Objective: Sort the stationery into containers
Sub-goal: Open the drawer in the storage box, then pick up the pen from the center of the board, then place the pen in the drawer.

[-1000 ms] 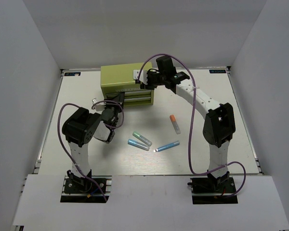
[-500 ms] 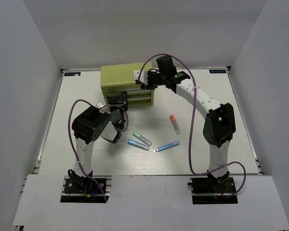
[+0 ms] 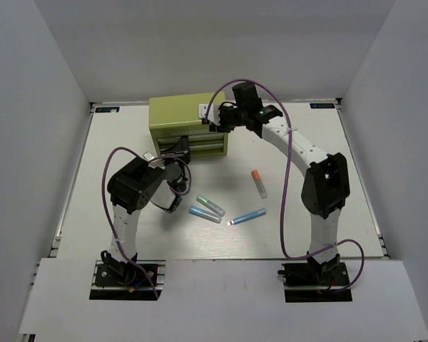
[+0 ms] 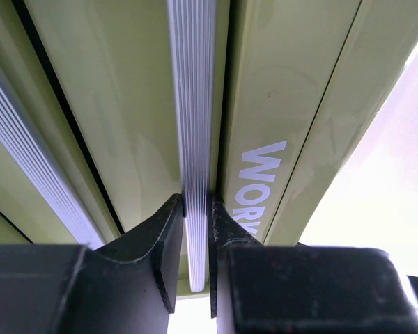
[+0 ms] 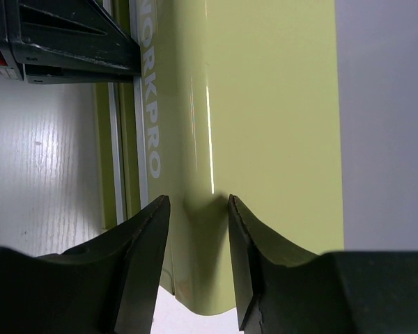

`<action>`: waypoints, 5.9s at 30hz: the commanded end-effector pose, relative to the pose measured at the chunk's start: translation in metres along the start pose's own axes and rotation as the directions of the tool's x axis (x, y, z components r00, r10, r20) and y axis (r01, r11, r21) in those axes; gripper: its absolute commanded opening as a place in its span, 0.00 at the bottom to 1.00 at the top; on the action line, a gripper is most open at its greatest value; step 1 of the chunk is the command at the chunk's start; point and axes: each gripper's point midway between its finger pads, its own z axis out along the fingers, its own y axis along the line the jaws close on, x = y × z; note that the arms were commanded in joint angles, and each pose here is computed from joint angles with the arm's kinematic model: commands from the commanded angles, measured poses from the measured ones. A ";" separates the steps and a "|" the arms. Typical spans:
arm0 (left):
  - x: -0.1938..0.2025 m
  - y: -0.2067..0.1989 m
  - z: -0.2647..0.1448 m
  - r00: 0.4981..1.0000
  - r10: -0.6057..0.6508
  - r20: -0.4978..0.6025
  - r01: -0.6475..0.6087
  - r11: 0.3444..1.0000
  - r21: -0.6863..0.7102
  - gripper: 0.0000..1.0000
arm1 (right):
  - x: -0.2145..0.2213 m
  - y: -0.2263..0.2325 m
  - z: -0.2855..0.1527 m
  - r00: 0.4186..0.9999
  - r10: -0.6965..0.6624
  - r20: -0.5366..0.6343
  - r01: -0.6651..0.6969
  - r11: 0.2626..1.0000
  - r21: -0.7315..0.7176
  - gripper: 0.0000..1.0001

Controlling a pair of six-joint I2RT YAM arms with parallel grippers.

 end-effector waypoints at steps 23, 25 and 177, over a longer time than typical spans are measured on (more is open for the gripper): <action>0.008 -0.020 -0.061 0.989 0.019 -0.145 -0.006 0.995 0.095 0.00 | 0.033 0.014 0.003 0.979 0.123 -0.162 -0.134 0.989 -0.057 0.43; 0.010 -0.021 -0.066 0.988 0.020 -0.156 -0.006 0.996 0.091 0.00 | 0.035 0.014 0.003 0.977 0.129 -0.169 -0.140 0.989 -0.055 0.43; -0.091 -0.028 -0.253 0.516 0.512 -0.687 -0.828 0.502 -0.249 0.99 | -0.046 0.037 0.033 0.999 0.025 -0.037 -0.023 0.999 0.034 0.25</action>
